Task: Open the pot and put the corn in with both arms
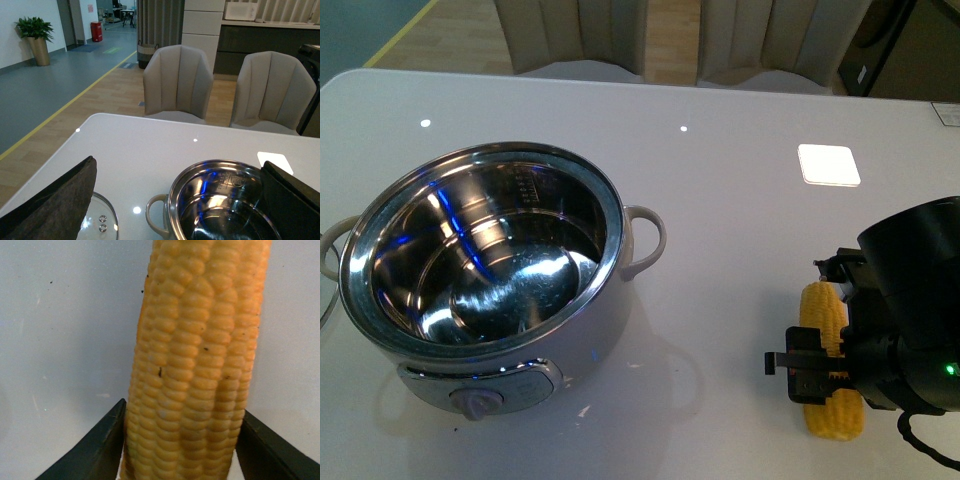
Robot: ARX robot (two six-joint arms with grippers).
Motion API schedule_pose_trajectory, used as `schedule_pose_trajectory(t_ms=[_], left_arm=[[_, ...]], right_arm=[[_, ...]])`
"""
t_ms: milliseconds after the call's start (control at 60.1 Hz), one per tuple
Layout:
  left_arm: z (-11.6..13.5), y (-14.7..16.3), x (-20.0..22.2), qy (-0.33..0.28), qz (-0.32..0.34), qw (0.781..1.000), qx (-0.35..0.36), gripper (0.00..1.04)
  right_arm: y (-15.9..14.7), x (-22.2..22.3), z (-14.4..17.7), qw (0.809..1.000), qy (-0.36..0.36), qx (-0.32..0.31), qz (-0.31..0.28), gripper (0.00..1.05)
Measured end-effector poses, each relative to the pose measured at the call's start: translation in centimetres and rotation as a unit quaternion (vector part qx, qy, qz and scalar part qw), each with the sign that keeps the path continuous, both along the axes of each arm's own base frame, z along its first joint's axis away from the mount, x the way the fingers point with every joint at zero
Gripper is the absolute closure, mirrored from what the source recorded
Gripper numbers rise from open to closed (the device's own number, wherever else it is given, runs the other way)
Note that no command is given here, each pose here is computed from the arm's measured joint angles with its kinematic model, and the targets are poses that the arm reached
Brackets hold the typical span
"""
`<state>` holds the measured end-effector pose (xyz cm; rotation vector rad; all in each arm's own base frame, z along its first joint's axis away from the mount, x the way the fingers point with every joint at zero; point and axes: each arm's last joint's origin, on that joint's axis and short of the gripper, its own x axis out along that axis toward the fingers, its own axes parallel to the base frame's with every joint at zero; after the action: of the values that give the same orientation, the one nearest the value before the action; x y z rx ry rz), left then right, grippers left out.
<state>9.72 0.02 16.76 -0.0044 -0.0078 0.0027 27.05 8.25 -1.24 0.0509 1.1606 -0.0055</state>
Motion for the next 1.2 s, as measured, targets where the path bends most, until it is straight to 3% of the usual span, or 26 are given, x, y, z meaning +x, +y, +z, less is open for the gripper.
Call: schedule_pose_trajectory(t_ms=[249,416,632,848,1197], left_arm=[[0.0,0.0,0.0,0.0,0.0,1.0,0.0,0.07],[0.0,0.0,0.0,0.0,0.0,1.0,0.0,0.07],[0.0,0.0,0.0,0.0,0.0,1.0,0.0,0.07],[0.0,0.0,0.0,0.0,0.0,1.0,0.0,0.07],[0.0,0.0,0.0,0.0,0.0,1.0,0.0,0.07]], right_arm=[[-0.5,-0.2,0.6,1.0,-0.002,0.002,-0.008,0.75],[-0.3,-0.4,4.2,0.998,-0.048,0.047,-0.003,0.81],[2.0,-0.3,10.8,0.982,-0.122,0.139,0.035,0.82],[5.2,0.6,15.3,0.961,-0.154,0.223,0.057,0.82],[8.9,2.4,16.1,0.942,-0.126,0.307,0.045,0.83]])
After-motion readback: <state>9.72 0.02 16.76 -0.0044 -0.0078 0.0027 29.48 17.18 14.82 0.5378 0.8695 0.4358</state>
